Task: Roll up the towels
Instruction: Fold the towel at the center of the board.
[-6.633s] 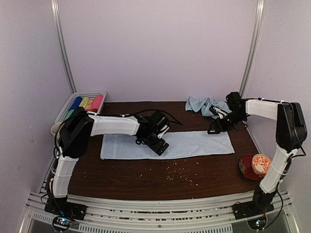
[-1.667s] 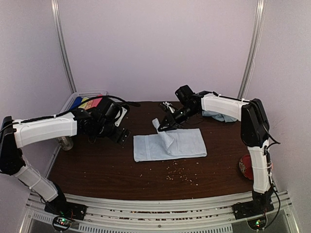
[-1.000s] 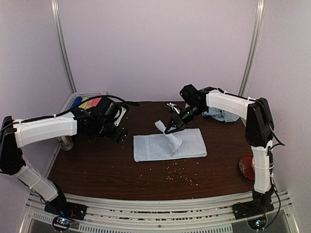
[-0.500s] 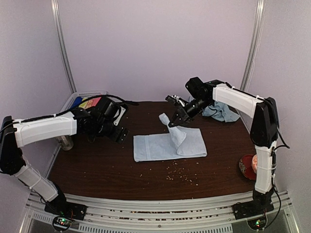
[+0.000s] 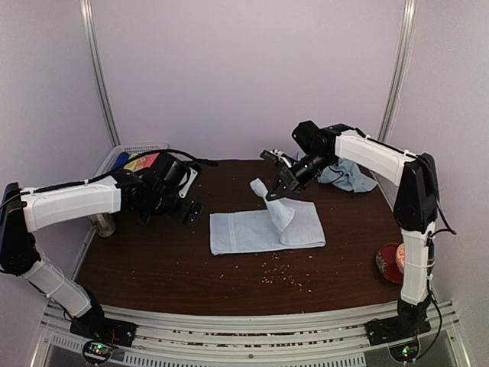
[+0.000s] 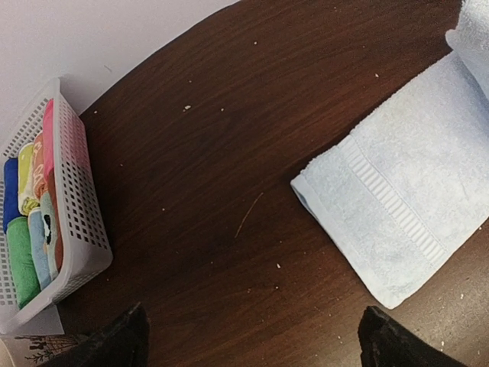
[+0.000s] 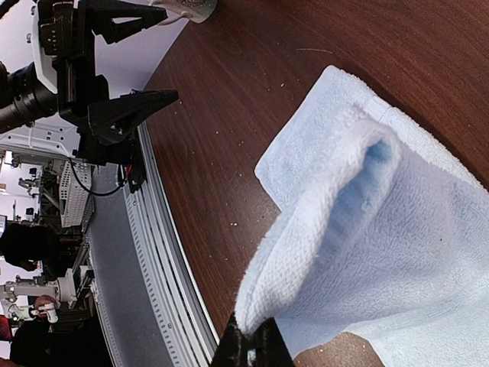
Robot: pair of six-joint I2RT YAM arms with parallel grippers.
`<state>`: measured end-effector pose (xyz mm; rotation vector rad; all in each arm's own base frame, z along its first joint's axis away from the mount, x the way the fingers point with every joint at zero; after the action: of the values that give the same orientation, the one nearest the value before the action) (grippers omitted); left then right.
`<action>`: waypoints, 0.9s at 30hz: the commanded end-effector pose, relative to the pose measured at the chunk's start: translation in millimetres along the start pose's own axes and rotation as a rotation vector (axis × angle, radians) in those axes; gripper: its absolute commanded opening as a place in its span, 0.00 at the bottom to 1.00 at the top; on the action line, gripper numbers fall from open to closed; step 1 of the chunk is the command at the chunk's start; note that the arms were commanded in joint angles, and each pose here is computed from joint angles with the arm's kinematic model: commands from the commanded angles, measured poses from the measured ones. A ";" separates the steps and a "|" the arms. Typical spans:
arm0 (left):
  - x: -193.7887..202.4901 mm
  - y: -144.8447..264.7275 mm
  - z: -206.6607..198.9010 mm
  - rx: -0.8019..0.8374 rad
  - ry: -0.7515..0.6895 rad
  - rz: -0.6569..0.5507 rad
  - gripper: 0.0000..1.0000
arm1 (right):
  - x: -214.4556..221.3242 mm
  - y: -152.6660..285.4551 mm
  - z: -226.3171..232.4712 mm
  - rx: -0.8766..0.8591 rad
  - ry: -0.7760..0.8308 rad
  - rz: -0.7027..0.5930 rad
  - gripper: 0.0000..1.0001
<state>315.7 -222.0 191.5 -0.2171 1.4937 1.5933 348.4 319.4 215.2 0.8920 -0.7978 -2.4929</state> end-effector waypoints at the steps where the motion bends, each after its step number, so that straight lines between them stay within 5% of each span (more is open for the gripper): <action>1: -4.5 -4.8 1.0 0.005 0.028 -0.016 0.98 | -0.5 -16.2 -1.3 -0.035 -0.016 -0.005 0.00; 14: -3.2 -8.6 -0.7 0.011 0.025 -0.006 0.98 | -6.9 -78.5 -20.2 -0.040 -0.072 -0.004 0.06; 20: -3.3 -9.0 -1.0 0.016 0.025 -0.005 0.98 | -13.3 -98.8 -24.1 -0.056 -0.077 -0.013 0.32; 27: -1.9 -12.1 -3.4 0.027 0.022 0.003 0.98 | -18.7 -103.7 -2.1 -0.125 -0.024 -0.011 0.43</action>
<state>317.1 -223.0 183.9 -0.1936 1.5098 1.5980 350.1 392.8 130.6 0.7240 -0.7448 -2.5424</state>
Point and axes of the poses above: each gripper's point midway between its finger pads, its own y axis back along the fingers, its own z axis along the line the jaws close on, x = y × z, the point moved 3 cm from there along y, back along the fingers
